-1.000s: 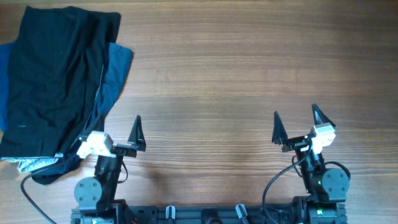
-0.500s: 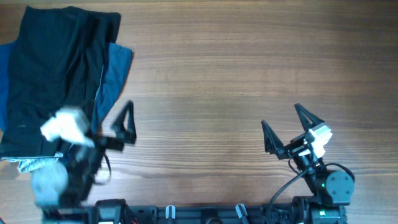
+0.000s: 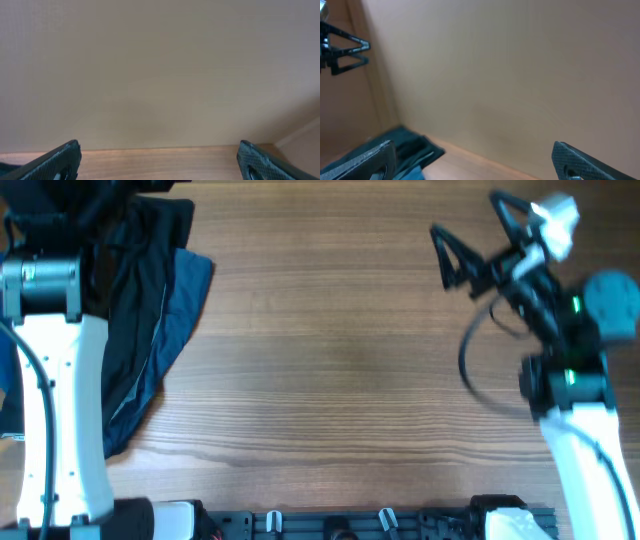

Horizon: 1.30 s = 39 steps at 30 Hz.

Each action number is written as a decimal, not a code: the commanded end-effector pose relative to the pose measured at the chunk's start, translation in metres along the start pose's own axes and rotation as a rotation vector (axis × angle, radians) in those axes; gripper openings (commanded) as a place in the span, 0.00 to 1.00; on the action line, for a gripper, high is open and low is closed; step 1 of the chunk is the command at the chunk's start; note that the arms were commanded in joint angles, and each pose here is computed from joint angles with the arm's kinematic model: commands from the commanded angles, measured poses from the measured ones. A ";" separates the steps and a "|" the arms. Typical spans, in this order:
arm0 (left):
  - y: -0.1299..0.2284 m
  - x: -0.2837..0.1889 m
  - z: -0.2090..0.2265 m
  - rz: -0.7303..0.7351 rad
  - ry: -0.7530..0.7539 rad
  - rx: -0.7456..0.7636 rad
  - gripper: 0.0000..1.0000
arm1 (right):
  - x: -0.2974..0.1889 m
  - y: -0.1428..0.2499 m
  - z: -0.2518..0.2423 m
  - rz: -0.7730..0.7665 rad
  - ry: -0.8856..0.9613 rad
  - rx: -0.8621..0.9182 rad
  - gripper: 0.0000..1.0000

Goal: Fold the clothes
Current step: 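Reach the left gripper to the black shorts on the pile and grasp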

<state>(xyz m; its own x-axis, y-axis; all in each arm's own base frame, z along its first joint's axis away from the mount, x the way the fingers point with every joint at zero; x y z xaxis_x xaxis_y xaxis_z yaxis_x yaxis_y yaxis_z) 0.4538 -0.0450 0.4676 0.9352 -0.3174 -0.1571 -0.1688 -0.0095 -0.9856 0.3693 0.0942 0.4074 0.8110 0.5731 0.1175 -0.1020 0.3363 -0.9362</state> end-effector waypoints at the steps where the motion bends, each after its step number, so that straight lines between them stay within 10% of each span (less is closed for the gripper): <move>1: 0.036 0.011 0.008 0.157 -0.008 0.041 1.00 | 0.030 0.036 -0.002 0.155 -0.163 0.065 1.00; 7: 0.140 -0.010 0.014 0.594 -0.035 -0.025 1.00 | 0.037 0.142 -0.034 0.485 -0.179 0.386 1.00; 13: 0.232 -0.077 0.067 1.079 -0.411 -0.191 1.00 | 0.037 0.198 -0.058 0.616 -0.111 0.535 1.00; 22: 0.287 -0.131 0.136 1.172 -0.663 -0.531 0.99 | 0.031 0.210 -0.058 0.662 -0.092 0.535 1.00; 39: 0.359 -0.163 0.152 1.379 -0.675 -0.384 0.99 | 0.033 0.238 -0.049 0.743 -0.002 0.504 0.99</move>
<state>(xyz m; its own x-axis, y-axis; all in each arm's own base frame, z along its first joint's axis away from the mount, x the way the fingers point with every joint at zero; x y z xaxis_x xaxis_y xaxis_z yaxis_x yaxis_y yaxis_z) 0.2892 0.1398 0.1373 -0.0454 0.1436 -0.9886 -0.9188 -0.3945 -0.0151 0.3965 0.1560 0.1713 0.4258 0.7793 -0.4598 -0.8543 0.1789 -0.4881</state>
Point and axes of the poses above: each gripper's point midway between its finger pads, its own x axis out along the fingers, its own z axis along the line the jaws close on, y = z × x, the point moved 1 cm from there along -x, back along the fingers, and after that the axes turned 15 degrees about x, right-handed, at the moved point
